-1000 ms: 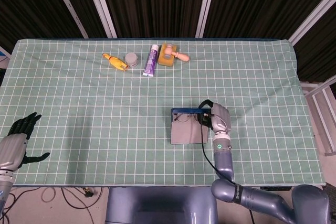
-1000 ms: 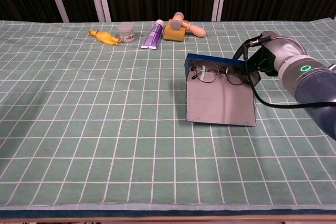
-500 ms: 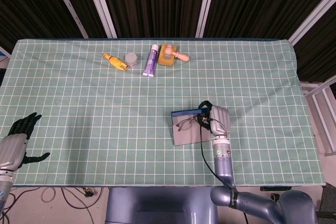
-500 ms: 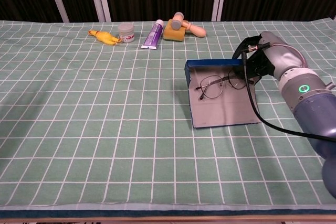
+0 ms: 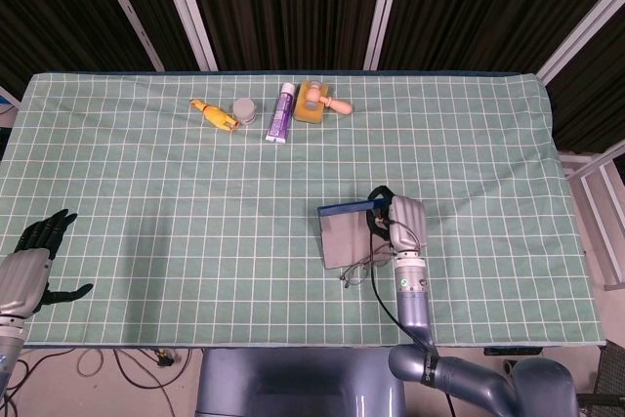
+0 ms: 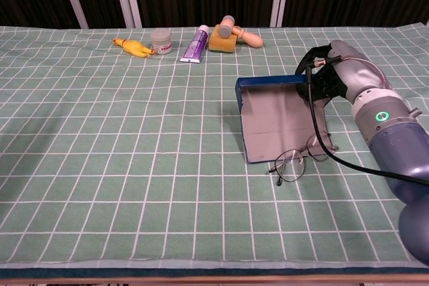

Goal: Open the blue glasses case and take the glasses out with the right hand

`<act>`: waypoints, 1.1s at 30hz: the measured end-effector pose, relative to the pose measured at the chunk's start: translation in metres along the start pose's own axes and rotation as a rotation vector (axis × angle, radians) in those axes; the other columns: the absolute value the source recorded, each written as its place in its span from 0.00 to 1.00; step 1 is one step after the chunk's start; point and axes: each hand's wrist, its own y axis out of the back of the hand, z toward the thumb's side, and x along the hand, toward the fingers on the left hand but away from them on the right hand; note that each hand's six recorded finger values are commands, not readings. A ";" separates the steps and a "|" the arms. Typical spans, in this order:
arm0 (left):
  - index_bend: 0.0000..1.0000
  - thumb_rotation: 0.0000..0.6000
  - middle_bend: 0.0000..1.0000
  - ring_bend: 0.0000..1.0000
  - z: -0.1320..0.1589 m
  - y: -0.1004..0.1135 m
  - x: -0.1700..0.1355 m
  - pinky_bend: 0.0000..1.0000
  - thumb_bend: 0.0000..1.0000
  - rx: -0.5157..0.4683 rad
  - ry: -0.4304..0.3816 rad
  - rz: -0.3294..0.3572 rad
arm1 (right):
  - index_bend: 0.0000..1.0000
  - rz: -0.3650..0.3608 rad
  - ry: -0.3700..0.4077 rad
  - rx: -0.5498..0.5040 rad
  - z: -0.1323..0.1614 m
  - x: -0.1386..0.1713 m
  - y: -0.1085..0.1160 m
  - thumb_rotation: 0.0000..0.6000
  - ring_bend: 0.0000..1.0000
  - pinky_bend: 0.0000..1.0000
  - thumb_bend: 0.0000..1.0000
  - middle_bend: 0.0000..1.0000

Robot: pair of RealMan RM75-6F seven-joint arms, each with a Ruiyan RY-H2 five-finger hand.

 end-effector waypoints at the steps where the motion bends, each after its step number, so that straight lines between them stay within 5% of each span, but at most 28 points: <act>1: 0.00 1.00 0.00 0.00 0.000 0.000 0.000 0.00 0.00 0.000 0.000 0.000 | 0.57 -0.001 0.001 -0.001 0.001 -0.001 0.000 1.00 1.00 1.00 0.51 0.94; 13: 0.00 1.00 0.00 0.00 -0.002 0.001 0.002 0.00 0.00 -0.006 0.009 0.001 | 0.56 -0.027 0.029 0.013 0.029 -0.035 0.001 1.00 1.00 1.00 0.51 0.93; 16: 0.00 1.00 0.00 0.00 -0.002 0.001 0.002 0.00 0.00 -0.009 0.011 -0.001 | 0.35 -0.034 0.030 0.032 0.037 -0.047 0.000 1.00 1.00 1.00 0.45 0.92; 18: 0.00 1.00 0.00 0.00 -0.002 0.001 0.002 0.00 0.00 -0.010 0.010 -0.002 | 0.10 -0.032 0.026 0.055 0.041 -0.056 -0.002 1.00 1.00 0.99 0.38 0.91; 20: 0.00 1.00 0.00 0.00 -0.002 0.000 0.002 0.00 0.00 -0.012 0.010 -0.003 | 0.00 -0.021 0.020 0.087 0.045 -0.062 -0.005 1.00 1.00 0.99 0.31 0.91; 25: 0.00 1.00 0.00 0.00 0.000 0.000 0.001 0.00 0.00 -0.007 0.002 -0.004 | 0.00 0.000 0.007 0.165 0.050 -0.068 -0.008 1.00 1.00 0.98 0.20 0.89; 28: 0.00 1.00 0.00 0.00 0.001 0.000 0.000 0.00 0.00 -0.003 -0.006 -0.001 | 0.00 0.008 0.006 0.188 0.051 -0.066 -0.007 1.00 0.98 0.95 0.25 0.87; 33: 0.00 1.00 0.00 0.00 0.004 0.001 -0.001 0.00 0.00 0.009 -0.019 0.016 | 0.00 0.039 0.012 0.192 0.052 -0.055 0.000 1.00 0.83 0.73 0.26 0.68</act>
